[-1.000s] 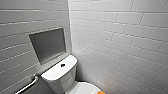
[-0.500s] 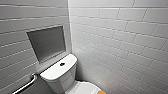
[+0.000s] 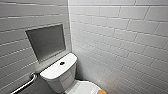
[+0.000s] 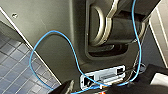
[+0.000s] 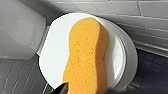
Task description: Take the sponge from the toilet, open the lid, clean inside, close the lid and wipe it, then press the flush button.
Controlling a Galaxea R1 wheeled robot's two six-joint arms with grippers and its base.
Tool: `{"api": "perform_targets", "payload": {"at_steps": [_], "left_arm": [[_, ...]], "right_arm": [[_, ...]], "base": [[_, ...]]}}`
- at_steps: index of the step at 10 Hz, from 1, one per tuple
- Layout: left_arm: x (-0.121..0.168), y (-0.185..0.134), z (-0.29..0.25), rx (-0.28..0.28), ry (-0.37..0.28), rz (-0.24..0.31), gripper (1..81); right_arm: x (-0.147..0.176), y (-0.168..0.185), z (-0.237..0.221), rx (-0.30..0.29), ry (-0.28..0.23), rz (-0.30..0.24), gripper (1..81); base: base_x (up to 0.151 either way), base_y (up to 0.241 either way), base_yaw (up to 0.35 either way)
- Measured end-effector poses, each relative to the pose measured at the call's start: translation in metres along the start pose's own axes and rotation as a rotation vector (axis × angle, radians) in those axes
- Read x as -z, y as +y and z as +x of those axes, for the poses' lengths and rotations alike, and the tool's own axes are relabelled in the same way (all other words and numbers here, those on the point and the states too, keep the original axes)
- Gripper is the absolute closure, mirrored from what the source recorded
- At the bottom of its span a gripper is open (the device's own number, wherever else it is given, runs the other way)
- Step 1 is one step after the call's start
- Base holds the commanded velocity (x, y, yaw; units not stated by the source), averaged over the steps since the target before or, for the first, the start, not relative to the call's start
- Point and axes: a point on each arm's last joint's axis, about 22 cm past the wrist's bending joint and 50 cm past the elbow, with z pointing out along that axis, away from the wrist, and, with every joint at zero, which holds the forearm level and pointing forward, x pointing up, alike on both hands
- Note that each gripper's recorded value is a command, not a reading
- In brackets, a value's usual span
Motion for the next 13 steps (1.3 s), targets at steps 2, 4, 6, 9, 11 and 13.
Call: {"api": "perform_targets", "payload": {"at_steps": [2,4,6,9,11,13], "left_arm": [[-0.015,-0.008,0.012,-0.009,0.013,-0.001,1.0],[-0.037,-0.014,0.032,-0.022,0.040,-0.008,1.0],[-0.052,-0.024,0.046,-0.032,0.057,-0.008,1.0],[-0.050,-0.024,0.031,-0.008,0.015,-0.006,1.0],[-0.051,-0.024,0.031,-0.009,0.017,-0.007,1.0],[-0.050,-0.024,0.030,-0.007,0.014,-0.006,1.0]], "right_arm": [[-0.018,-0.004,0.007,0.016,-0.005,0.009,1.0],[-0.023,0.015,0.022,0.029,0.019,-0.014,1.0],[-0.034,0.019,0.026,0.038,0.031,-0.008,1.0],[-0.049,0.032,0.013,0.014,-0.006,-0.023,1.0],[-0.055,0.026,0.020,0.015,0.003,-0.017,1.0],[-0.069,0.026,0.023,0.011,0.009,-0.029,1.0]], "base": [[0.000,0.000,0.000],[0.000,0.000,0.000],[0.000,0.000,0.000],[0.000,0.000,0.000],[0.000,0.000,0.000],[0.000,0.000,0.000]]}}
